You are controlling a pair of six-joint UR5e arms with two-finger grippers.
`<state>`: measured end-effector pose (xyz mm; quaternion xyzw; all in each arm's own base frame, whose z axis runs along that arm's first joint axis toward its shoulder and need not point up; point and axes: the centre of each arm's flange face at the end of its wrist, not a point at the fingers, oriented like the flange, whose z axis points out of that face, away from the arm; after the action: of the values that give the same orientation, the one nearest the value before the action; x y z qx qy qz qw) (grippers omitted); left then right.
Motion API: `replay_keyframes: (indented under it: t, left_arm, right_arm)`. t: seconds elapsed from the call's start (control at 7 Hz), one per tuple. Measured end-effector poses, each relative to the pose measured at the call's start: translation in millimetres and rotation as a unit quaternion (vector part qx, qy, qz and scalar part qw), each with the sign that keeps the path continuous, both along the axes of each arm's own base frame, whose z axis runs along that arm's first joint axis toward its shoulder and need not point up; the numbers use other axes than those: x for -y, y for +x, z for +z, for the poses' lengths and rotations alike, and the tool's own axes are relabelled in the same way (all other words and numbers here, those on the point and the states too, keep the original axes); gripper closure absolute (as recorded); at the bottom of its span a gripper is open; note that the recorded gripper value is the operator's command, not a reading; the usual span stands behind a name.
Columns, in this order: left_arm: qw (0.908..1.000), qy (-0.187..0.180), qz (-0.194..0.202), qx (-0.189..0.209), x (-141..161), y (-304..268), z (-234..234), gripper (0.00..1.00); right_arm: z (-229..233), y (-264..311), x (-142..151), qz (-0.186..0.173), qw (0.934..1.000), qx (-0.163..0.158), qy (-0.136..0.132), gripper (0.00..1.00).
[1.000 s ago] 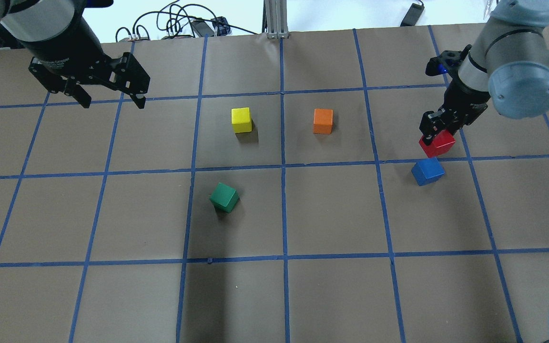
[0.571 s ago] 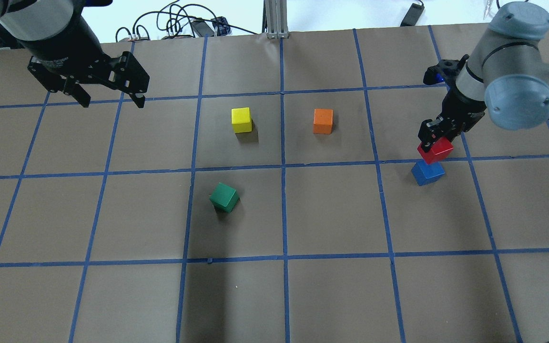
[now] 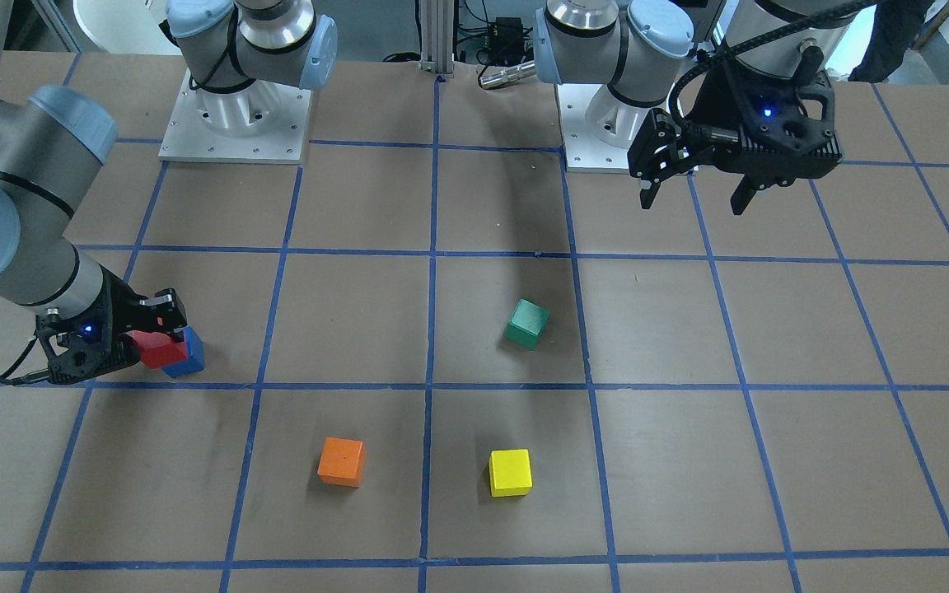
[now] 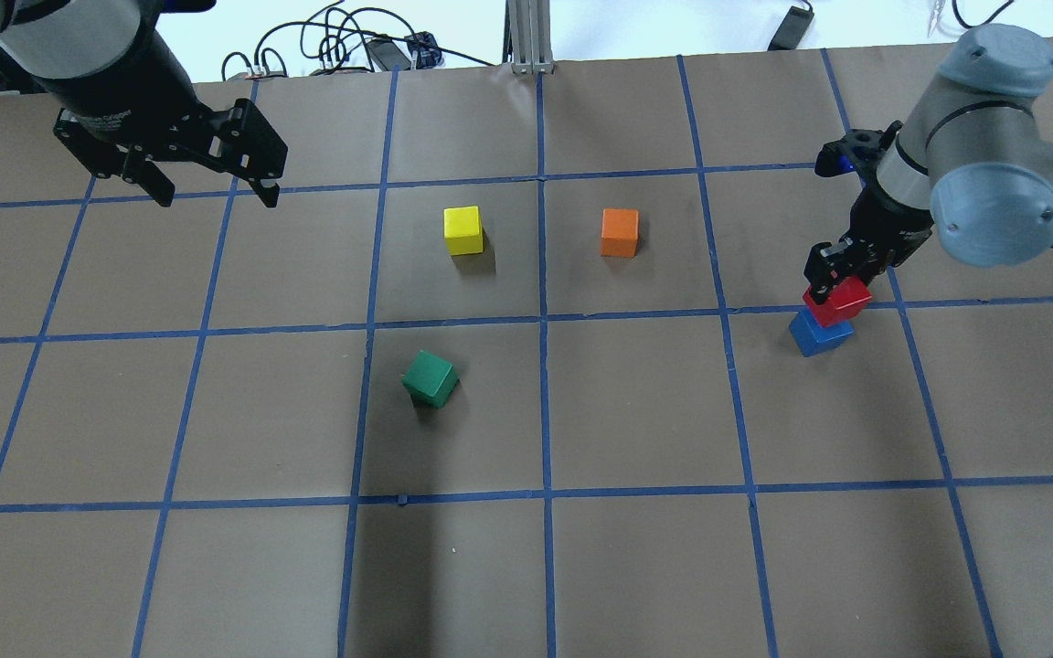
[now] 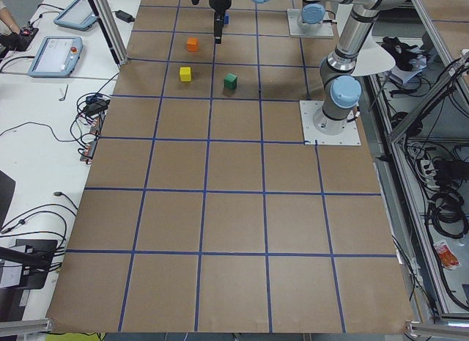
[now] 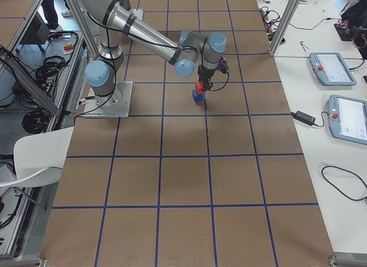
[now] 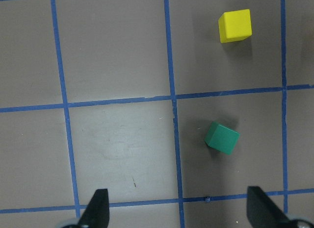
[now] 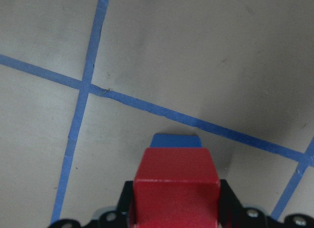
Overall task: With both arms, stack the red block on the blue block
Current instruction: 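Lower the red cube onto the blue cube with the right gripper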
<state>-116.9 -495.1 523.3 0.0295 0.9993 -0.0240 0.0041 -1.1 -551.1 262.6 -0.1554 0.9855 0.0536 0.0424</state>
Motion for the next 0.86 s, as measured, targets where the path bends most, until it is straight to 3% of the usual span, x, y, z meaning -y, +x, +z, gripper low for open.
replay_keyframes:
  t: [0.14, 0.29, 0.57, 0.86]
  left_arm:
    - [1.0000, 0.000, 0.000, 0.000, 0.0, 0.0, -0.1, 0.00]
    - [1.0000, 0.000, 0.000, 0.000, -0.1, 0.0, -0.1, 0.00]
    - [1.0000, 0.000, 0.000, 0.000, -0.1, 0.0, -0.5, 0.00]
    - [1.0000, 0.000, 0.000, 0.000, -0.1, -0.1, -0.5, 0.00]
  right_arm:
    - [-0.5, -1.8, -0.6, -0.002, 1.0000, 0.000, 0.000, 1.00]
    - [-1.9, -2.2, -1.5, -0.004, 1.0000, 0.001, 0.002, 0.86]
    - [-7.8, -1.3, -5.6, -0.006, 1.0000, 0.003, 0.007, 0.68]
    - [-9.0, -1.2, -5.7, -0.007, 1.0000, 0.002, 0.002, 0.10]
